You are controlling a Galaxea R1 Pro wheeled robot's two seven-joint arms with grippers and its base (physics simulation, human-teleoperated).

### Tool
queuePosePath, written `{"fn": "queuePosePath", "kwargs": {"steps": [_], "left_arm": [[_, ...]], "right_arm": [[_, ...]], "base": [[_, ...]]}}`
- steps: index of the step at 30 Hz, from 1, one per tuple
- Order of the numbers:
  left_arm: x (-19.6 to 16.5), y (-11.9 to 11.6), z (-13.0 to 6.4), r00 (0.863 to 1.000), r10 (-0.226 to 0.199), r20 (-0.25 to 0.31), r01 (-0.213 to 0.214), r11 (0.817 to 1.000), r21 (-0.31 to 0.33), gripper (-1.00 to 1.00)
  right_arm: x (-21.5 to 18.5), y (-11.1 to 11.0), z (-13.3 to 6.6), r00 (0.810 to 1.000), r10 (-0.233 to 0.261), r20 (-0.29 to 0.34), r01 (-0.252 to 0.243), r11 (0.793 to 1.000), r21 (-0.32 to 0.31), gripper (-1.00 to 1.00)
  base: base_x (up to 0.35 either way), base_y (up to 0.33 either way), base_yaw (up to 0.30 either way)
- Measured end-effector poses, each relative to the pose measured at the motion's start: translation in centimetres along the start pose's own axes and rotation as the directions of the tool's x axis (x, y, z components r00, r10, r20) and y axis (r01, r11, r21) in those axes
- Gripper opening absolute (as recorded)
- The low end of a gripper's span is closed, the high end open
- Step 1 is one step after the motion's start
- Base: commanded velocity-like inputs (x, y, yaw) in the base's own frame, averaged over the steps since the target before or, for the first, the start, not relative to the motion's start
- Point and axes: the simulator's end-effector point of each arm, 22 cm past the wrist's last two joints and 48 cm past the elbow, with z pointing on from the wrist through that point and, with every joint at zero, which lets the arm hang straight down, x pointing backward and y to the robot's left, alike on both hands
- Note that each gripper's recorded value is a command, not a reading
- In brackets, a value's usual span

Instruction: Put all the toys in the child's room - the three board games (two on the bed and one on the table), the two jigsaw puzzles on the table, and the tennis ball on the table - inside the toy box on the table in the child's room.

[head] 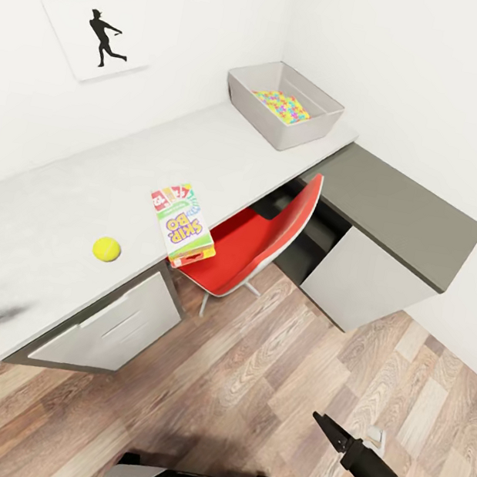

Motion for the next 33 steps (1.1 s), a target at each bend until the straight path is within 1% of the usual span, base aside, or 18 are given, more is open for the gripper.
{"fn": "queuePosePath", "kwargs": {"steps": [1,3,5,8,13,20,28,33], "left_arm": [[-0.2,-0.1,-0.3,1.000,0.004,0.013,-0.004,1.000,-0.001,1.00],[-0.1,-0.1,-0.3,1.000,0.003,0.016,-0.003,1.000,0.000,1.00],[0.3,0.0,0.0,1.000,-0.006,0.007,0.006,1.000,0.006,1.00],[1.5,0.3,0.9,0.999,-0.031,-0.026,0.032,0.999,0.019,1.00],[2.2,0.4,1.4,0.998,-0.045,-0.045,0.046,0.999,0.026,1.00],[2.5,0.5,1.7,0.997,-0.051,-0.053,0.053,0.998,0.030,1.00],[2.5,0.4,1.7,0.997,-0.051,-0.054,0.053,0.998,0.031,1.00],[2.5,0.2,1.7,0.998,-0.041,-0.053,0.043,0.998,0.035,1.00]], "right_arm": [[0.2,0.0,0.1,1.000,0.005,0.002,-0.005,1.000,0.002,1.00],[0.2,0.0,0.1,1.000,0.009,0.004,-0.009,1.000,0.002,1.00],[0.1,0.0,0.1,1.000,0.013,0.011,-0.013,1.000,0.000,1.00],[0.0,0.0,0.1,1.000,0.016,0.015,-0.016,1.000,-0.002,1.00],[0.1,-0.1,0.1,1.000,0.021,0.015,-0.022,1.000,0.004,1.00],[0.1,-0.4,-0.1,1.000,0.030,0.009,-0.030,0.999,0.011,1.00],[-0.3,0.2,0.0,1.000,0.015,0.021,-0.015,1.000,-0.009,1.00],[-0.8,1.0,-0.2,0.999,0.009,0.034,-0.007,0.999,-0.041,1.00]], "base": [[0.000,0.000,-0.008],[0.000,0.000,-0.005],[0.000,0.000,-0.003],[0.000,0.000,-0.001],[0.000,0.000,0.000],[0.000,0.000,0.000],[0.000,0.000,-0.012],[0.000,0.000,-0.054]]}}
